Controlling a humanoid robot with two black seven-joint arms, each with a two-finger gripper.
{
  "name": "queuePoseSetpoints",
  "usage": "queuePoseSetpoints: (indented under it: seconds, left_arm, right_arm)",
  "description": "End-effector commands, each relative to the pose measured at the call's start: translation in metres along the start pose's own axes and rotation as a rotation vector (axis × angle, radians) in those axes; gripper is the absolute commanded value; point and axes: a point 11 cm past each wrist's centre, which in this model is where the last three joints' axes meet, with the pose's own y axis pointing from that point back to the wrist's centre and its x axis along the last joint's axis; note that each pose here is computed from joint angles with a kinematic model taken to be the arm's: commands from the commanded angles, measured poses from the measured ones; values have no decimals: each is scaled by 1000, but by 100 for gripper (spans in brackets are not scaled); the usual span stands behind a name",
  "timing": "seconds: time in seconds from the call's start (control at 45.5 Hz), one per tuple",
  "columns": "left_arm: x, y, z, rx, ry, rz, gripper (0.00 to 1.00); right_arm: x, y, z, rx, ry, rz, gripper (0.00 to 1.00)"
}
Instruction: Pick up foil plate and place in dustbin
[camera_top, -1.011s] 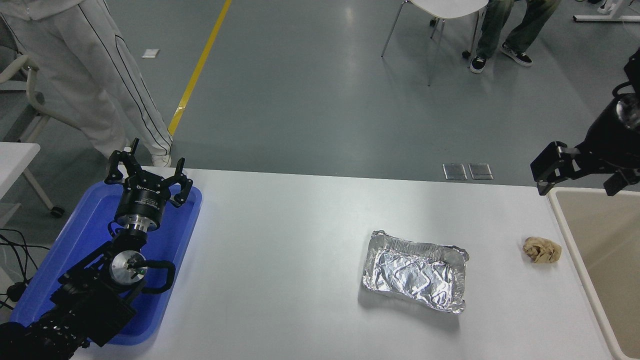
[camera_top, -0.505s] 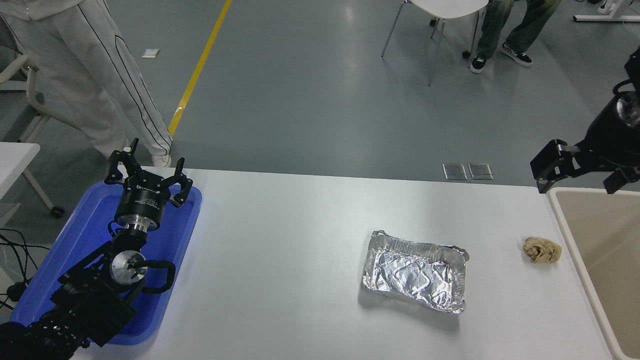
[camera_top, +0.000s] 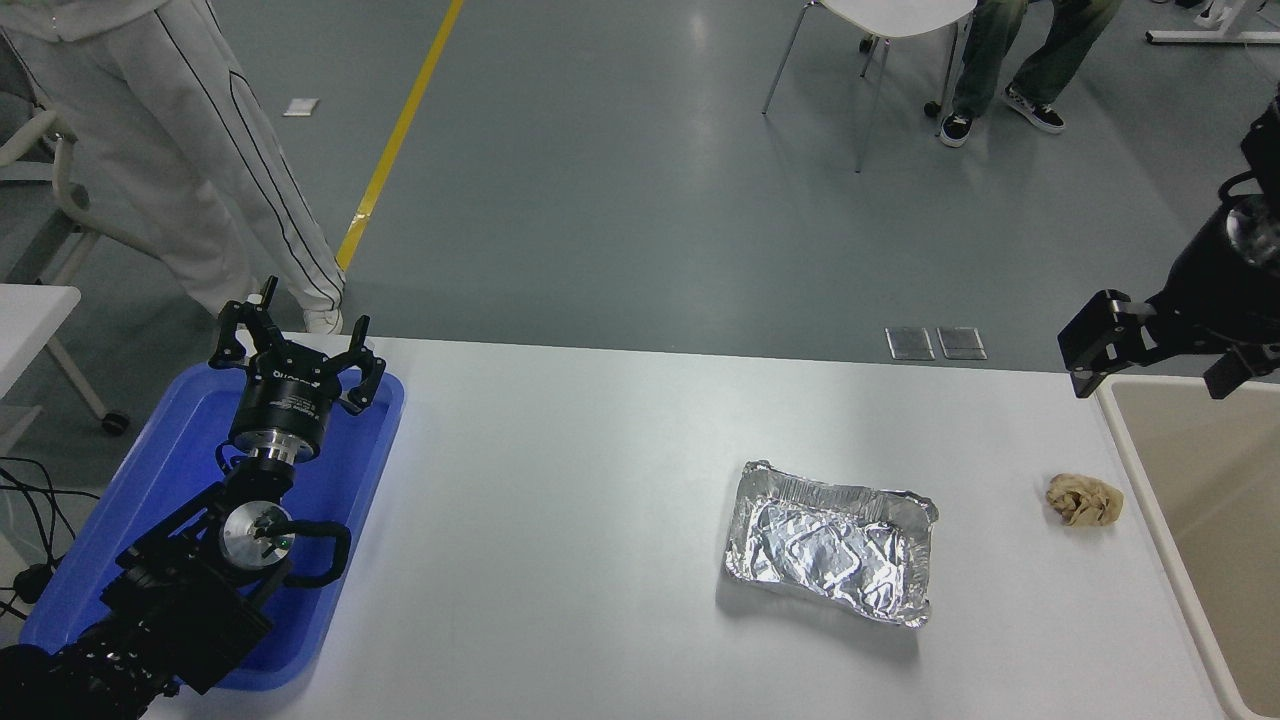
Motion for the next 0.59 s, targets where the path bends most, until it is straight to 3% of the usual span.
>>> queuePoseSetpoints:
  seconds: [0.0, 0.571]
  left_arm:
    - [0, 0, 0, 0, 0, -1, 100]
    - [0, 0, 0, 1, 0, 0, 100]
  right_arm:
    - [-5, -12, 1, -5, 0, -33, 100]
    - [-16, -44, -27, 76, 38, -111, 100]
